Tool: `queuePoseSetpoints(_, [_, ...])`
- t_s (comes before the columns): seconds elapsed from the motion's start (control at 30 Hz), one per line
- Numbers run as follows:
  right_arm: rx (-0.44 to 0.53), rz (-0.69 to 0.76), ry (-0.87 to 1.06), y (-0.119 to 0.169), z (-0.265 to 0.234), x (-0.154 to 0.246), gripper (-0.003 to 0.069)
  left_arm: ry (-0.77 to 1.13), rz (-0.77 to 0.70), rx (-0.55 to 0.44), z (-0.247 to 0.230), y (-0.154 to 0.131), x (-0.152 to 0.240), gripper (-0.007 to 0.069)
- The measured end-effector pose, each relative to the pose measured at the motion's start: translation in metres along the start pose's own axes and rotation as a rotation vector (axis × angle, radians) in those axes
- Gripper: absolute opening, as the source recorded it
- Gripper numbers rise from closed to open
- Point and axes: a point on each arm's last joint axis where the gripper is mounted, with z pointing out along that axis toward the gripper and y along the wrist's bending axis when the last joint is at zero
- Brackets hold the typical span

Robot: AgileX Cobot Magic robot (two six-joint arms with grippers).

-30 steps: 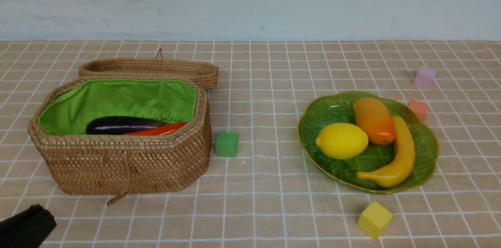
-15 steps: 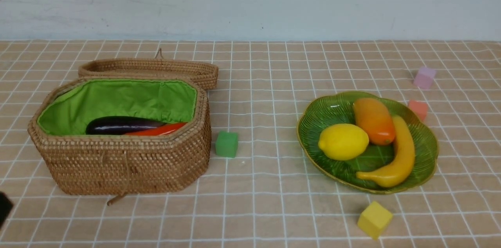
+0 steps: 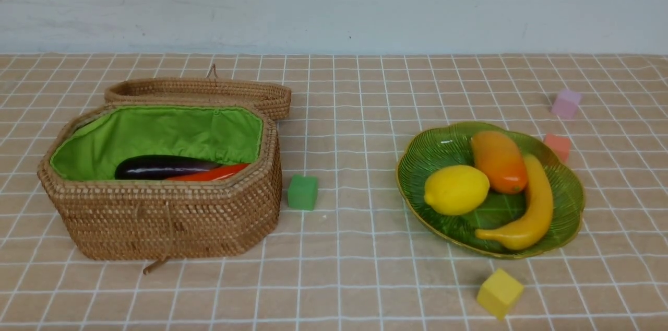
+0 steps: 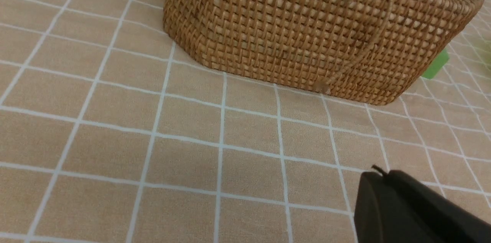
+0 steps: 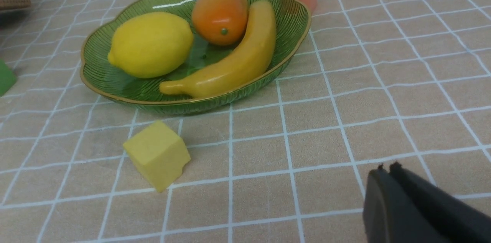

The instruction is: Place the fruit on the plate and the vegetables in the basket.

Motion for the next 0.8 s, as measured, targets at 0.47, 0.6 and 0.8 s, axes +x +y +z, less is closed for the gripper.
queuePoseSetpoints(0.47, [0.000,0.000,0.000,0.0000,0.0000,0.0000,0.0029,0.000,-0.003,0.000,0.0000,0.0000,0.0000,-0.0013])
queuePoseSetpoints(0.6, [0.000,0.000,0.000,0.0000,0.0000,0.0000,0.0036,0.000,-0.004,0.000,0.0000,0.0000,0.0000,-0.0013])
queuePoseSetpoints(0.8, [0.000,0.000,0.000,0.0000,0.0000,0.0000,0.0039,0.000,-0.004,0.000,0.0000,0.0000,0.0000,-0.0013])
